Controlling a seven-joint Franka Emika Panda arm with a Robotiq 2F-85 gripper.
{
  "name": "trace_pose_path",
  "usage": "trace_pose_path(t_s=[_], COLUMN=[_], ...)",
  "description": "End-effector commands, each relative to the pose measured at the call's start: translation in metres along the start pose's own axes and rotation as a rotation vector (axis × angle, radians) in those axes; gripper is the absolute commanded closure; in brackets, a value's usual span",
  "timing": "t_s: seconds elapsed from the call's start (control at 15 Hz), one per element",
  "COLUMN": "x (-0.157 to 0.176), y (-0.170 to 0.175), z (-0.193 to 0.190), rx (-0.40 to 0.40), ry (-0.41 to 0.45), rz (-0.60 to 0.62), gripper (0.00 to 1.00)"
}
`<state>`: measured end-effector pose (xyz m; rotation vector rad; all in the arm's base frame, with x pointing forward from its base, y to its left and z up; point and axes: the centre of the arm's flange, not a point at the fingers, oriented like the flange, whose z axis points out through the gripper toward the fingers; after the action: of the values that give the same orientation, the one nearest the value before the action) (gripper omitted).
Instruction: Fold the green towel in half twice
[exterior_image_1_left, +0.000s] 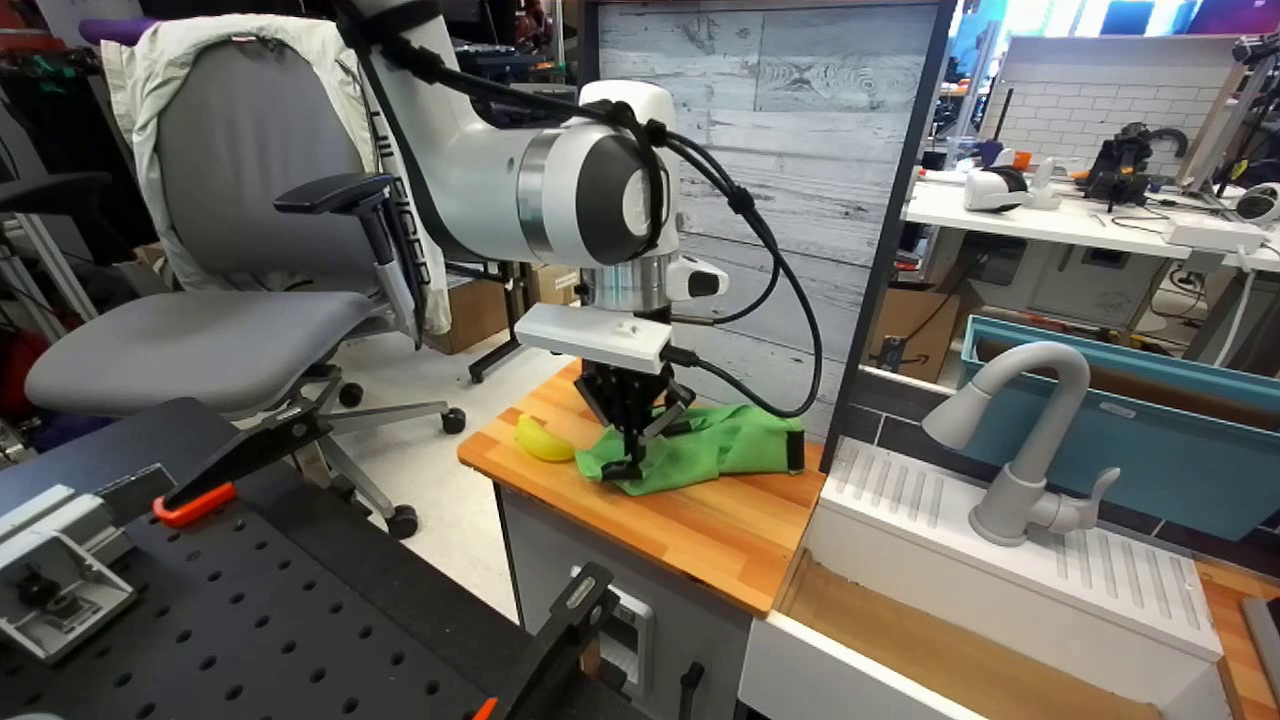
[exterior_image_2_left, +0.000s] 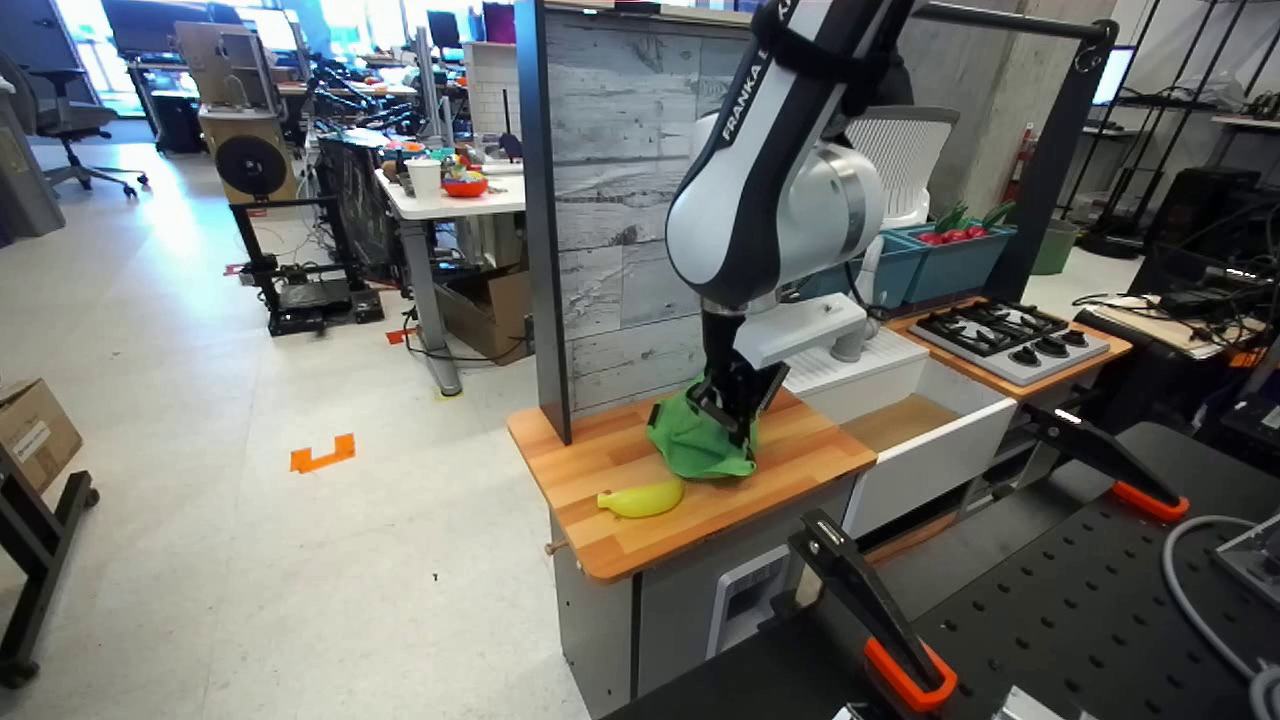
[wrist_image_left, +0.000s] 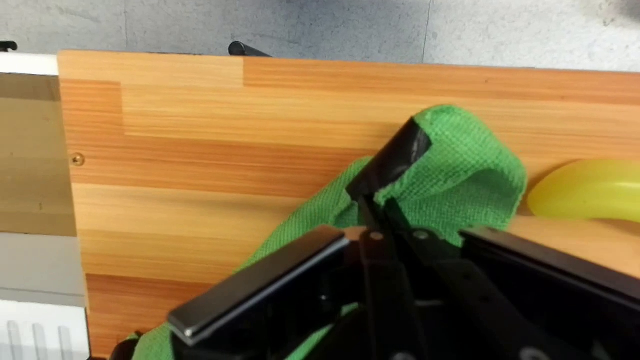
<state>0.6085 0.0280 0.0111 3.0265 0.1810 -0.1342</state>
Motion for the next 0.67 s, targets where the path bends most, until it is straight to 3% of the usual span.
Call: trace_pose_path(t_s=[0.0, 0.6], x=[-0.007, 0.029], y=[0.02, 0.1], z=[-0.035, -0.092], rx=[0.016, 0.052], ry=[0.01, 0.038], rz=[0.066, 0.223], gripper=[0.99, 0.99])
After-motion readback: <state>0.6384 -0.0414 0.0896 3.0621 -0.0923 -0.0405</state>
